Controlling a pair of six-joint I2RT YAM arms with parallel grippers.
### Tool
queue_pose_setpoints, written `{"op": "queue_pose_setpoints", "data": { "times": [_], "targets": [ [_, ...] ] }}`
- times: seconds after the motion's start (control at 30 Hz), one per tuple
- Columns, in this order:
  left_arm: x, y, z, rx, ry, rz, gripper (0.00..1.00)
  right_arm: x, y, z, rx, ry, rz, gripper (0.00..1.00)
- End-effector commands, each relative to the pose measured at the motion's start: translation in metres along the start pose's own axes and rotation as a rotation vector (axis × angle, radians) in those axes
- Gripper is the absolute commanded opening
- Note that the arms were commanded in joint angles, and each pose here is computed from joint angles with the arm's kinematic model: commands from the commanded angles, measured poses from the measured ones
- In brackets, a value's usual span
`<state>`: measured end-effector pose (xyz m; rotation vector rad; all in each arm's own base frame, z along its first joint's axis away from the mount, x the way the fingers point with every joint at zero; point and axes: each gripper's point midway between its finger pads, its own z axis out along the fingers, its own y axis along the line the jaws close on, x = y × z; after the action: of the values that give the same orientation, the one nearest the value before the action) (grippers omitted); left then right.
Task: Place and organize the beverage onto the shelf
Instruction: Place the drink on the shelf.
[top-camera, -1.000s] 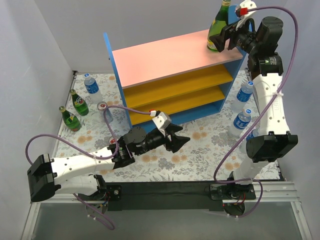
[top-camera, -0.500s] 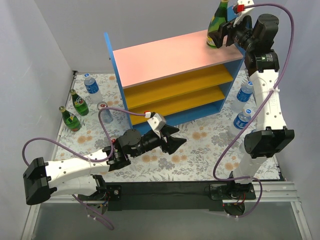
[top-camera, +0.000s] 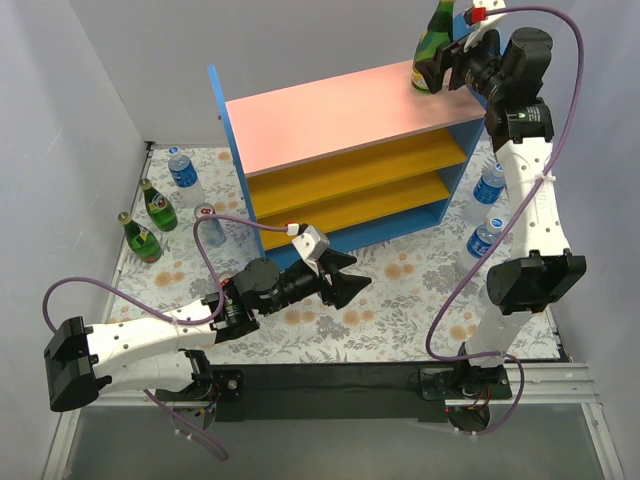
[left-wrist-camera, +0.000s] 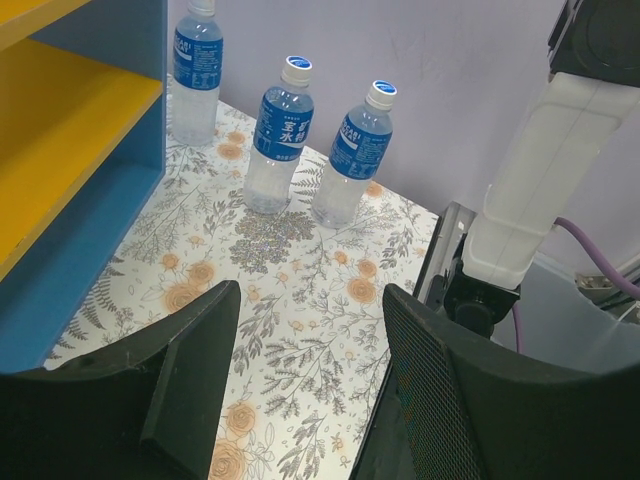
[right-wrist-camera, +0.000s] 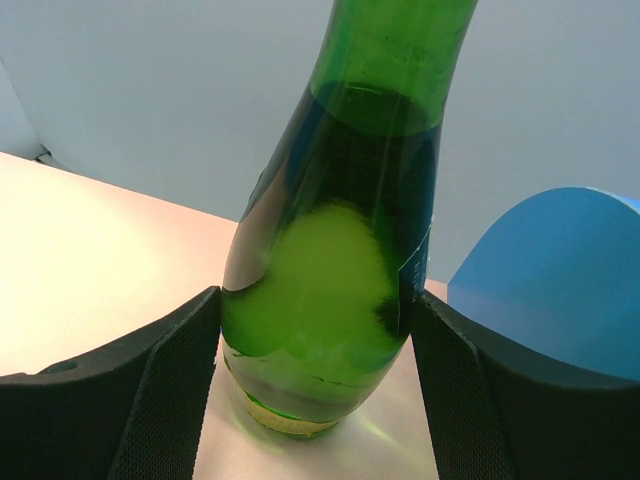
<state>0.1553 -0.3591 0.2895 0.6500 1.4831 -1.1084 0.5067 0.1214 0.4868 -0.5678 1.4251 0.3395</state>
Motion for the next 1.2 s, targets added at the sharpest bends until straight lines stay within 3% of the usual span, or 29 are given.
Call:
{"op": "queue_pose_setpoints", "data": {
  "times": [0.0,0.87,1.17],
  "targets": [
    [-0.005,0.0,-0.004,-0.009,-0.013,-0.001,0.58,0.024,-0.024,0.01,0.084,0.047,-0.012,0.64],
    [-0.007,0.002,-0.007,-0.02,-0.02,-0.004,0.58,0.032,-0.033,0.015,0.221,0.08,-0.059,0.65],
    [-0.008,0.001,-0.006,-0.017,-0.022,-0.005,0.58,0.034,-0.035,0.015,0.233,0.086,-0.058,0.83]
  ]
}}
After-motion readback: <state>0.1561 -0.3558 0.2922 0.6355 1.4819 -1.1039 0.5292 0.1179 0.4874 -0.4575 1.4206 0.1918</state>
